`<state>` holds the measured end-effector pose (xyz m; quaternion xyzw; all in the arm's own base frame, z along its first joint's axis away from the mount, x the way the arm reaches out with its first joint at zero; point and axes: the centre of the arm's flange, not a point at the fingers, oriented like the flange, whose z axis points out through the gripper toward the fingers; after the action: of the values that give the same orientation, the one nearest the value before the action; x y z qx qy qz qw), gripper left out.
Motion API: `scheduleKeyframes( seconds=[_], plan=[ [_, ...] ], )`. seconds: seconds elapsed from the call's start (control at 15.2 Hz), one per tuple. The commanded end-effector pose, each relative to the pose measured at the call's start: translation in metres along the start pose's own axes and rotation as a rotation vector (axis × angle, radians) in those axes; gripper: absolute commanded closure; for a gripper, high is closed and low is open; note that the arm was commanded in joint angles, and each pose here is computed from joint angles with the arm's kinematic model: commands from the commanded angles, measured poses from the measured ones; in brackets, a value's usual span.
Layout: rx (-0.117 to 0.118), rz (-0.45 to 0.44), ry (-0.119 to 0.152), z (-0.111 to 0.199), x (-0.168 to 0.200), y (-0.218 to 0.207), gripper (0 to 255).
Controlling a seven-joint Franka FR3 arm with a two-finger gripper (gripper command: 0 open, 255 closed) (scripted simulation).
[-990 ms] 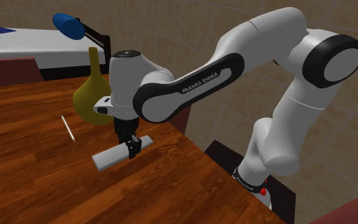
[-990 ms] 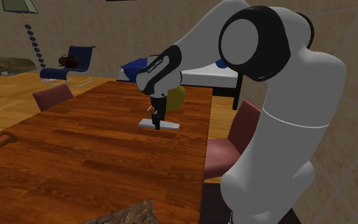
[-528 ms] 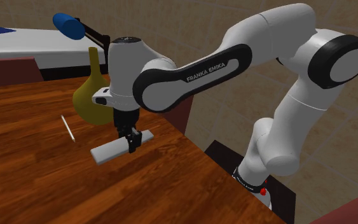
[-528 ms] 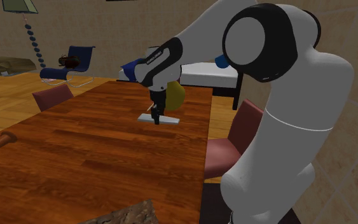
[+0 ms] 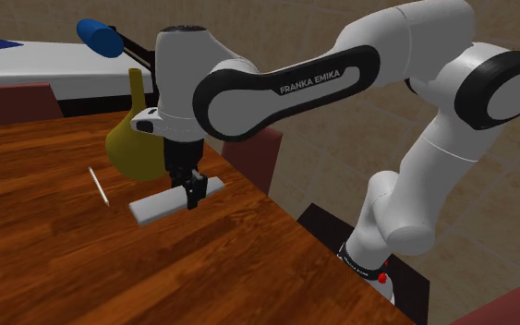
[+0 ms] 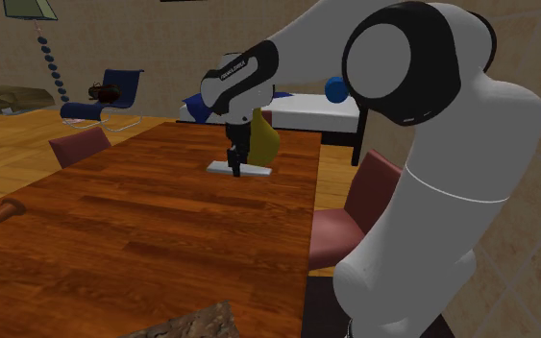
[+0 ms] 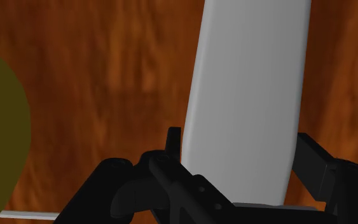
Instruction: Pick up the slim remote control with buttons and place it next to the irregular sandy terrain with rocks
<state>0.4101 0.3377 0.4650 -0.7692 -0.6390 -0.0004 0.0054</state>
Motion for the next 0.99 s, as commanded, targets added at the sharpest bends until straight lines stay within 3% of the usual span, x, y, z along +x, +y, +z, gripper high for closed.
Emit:
scheduleKeyframes(
  seconds=[0.0, 0.33, 0.92],
  plan=[
    [0.000, 0.000, 0.000, -0.011, 0.000, 0.001, 255],
    [0.000, 0.000, 0.000, -0.035, 0.000, 0.001, 255],
    [0.000, 0.000, 0.000, -0.036, -0.014, -0.117, 255]
  ],
)
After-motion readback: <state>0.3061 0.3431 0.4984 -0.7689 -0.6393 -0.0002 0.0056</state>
